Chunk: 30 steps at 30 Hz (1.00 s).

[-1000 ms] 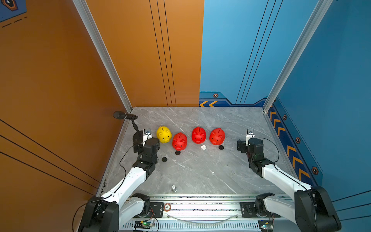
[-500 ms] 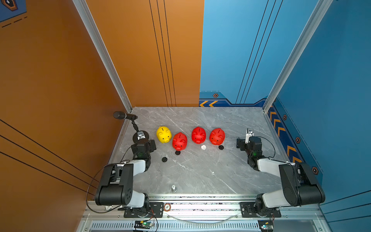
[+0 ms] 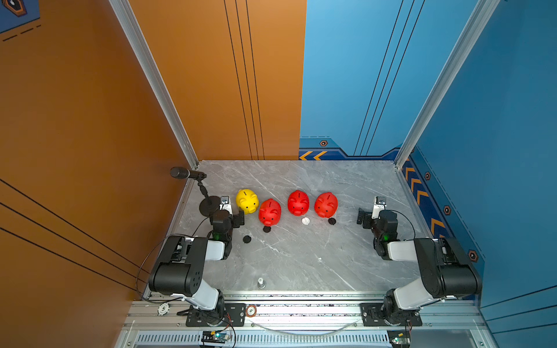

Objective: Open piggy banks
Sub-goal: Reset both arms

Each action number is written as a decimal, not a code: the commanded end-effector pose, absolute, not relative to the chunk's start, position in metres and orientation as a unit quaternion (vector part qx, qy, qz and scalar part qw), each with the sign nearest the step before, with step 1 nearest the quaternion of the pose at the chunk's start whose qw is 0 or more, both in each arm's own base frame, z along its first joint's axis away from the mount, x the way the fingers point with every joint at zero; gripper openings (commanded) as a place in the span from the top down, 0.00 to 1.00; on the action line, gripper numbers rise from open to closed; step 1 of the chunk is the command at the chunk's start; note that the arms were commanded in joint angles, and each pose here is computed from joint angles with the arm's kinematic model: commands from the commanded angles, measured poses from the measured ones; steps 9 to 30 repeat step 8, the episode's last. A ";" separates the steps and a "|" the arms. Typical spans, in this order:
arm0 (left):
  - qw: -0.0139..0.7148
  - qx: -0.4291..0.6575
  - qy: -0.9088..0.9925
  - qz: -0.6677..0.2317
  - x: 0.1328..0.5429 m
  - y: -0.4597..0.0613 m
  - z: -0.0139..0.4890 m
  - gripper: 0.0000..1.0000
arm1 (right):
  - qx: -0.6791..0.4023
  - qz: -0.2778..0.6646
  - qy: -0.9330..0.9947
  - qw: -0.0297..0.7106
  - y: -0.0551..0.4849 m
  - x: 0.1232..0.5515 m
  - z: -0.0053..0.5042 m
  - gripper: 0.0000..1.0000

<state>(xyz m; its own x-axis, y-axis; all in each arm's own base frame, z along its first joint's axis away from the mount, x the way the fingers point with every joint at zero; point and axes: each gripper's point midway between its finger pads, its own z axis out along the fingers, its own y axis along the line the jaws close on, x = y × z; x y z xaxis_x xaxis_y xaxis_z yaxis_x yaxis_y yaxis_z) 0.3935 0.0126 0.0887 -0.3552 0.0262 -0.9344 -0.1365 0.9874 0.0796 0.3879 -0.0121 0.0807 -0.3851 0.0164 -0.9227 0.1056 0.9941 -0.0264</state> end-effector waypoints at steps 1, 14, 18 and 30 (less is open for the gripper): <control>0.573 -0.025 0.816 0.075 0.394 0.012 0.090 0.02 | 0.051 -0.040 0.823 0.565 -0.015 0.394 0.090 0.00; 0.568 -0.025 0.820 0.060 0.396 0.012 0.089 0.02 | 0.051 -0.040 0.823 0.564 -0.015 0.394 0.090 0.00; 0.568 -0.025 0.820 0.060 0.396 0.012 0.089 0.02 | 0.051 -0.040 0.823 0.564 -0.015 0.394 0.090 0.00; 0.568 -0.025 0.820 0.060 0.396 0.012 0.089 0.02 | 0.051 -0.040 0.823 0.564 -0.015 0.394 0.090 0.00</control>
